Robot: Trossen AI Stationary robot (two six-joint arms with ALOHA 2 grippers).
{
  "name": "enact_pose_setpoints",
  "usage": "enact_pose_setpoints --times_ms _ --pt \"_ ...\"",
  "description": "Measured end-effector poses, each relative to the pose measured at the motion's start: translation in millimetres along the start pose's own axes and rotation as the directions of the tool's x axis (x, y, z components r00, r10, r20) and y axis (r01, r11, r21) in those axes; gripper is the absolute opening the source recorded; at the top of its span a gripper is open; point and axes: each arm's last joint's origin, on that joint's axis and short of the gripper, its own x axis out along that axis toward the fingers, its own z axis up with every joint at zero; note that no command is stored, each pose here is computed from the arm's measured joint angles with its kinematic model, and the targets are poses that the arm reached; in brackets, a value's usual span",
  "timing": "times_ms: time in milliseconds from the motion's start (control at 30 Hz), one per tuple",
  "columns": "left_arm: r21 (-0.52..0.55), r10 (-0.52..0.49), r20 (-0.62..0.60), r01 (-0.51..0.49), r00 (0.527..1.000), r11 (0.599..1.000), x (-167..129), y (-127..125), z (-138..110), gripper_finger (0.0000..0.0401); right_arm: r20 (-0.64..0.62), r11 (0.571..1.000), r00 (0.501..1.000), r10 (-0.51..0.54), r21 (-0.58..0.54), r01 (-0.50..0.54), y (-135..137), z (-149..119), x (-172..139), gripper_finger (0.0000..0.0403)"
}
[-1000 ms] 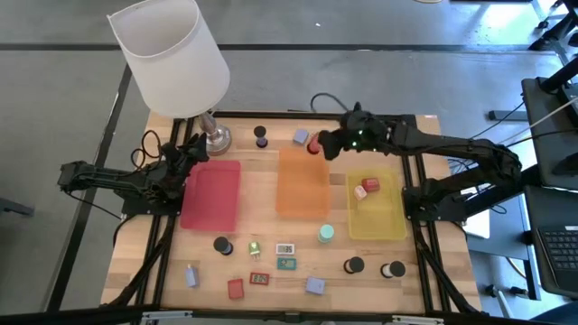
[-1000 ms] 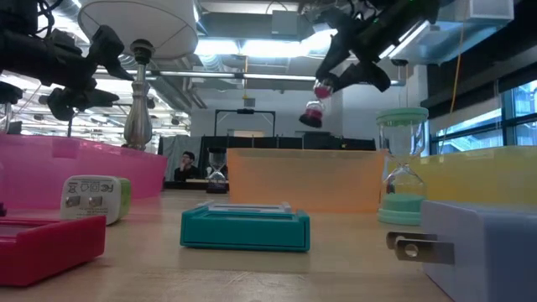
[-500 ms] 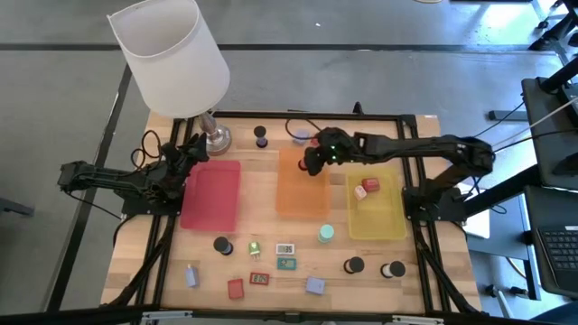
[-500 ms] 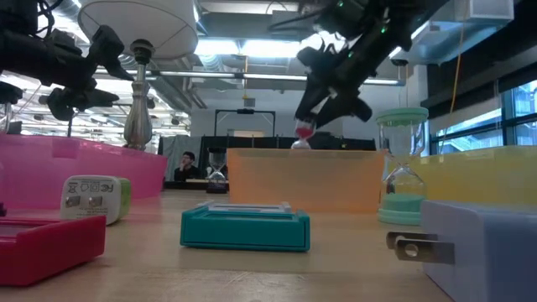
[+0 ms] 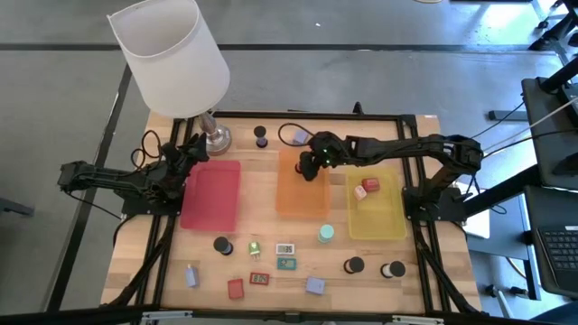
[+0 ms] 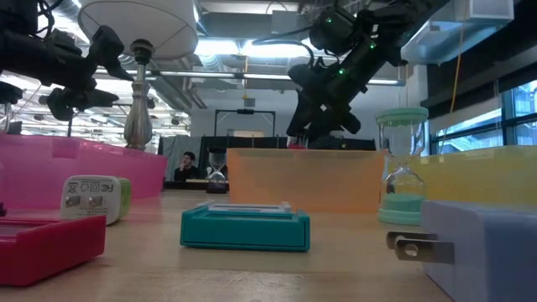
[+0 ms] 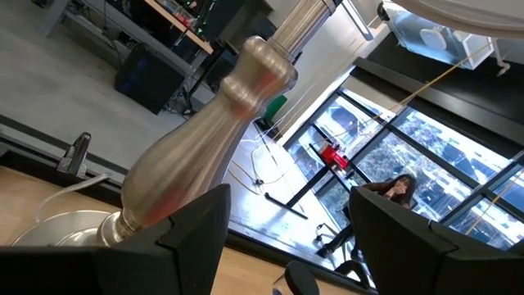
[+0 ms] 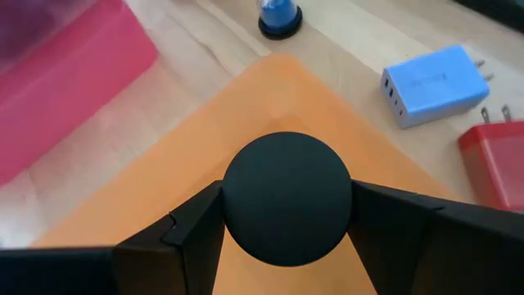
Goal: Pick & Place Office items
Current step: Put the red hourglass into the orange bin
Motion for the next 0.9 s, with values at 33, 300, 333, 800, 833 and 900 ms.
enact_pose_setpoints --times_ms 33,300,333,800,833,900 --pt "0.000 0.001 0.001 -0.001 1.000 1.000 0.0 0.0 0.0 0.0246 -0.001 1.000 1.000 -0.001 -0.011 0.001 -0.1 -0.1 0.0 0.0219" --pt "0.002 0.003 0.002 -0.003 1.000 1.000 0.0 0.2 -0.1 0.0246 -0.010 0.999 1.000 -0.006 -0.045 0.006 -0.9 -0.9 0.0 0.0220" --pt "0.002 0.003 0.001 -0.003 1.000 1.000 0.0 0.2 -0.1 0.0246 -0.021 0.999 1.000 -0.012 -0.053 0.011 -1.4 -1.9 0.0 0.0220" --pt "0.049 0.006 0.002 -0.006 1.000 0.999 0.0 0.4 -0.3 0.0246 -0.081 0.995 0.995 -0.061 -0.086 0.054 -7.7 -6.9 0.2 0.0220" --pt "0.055 0.008 0.004 -0.009 1.000 0.998 0.0 0.5 -0.2 0.0246 -0.077 0.994 0.995 -0.068 -0.086 0.061 -8.1 -6.7 0.2 0.0220" --pt "0.058 0.017 0.010 -0.018 1.000 0.998 0.0 0.8 -0.1 0.0246 -0.071 0.993 0.994 -0.080 -0.088 0.074 -8.5 -6.6 0.2 0.0222"
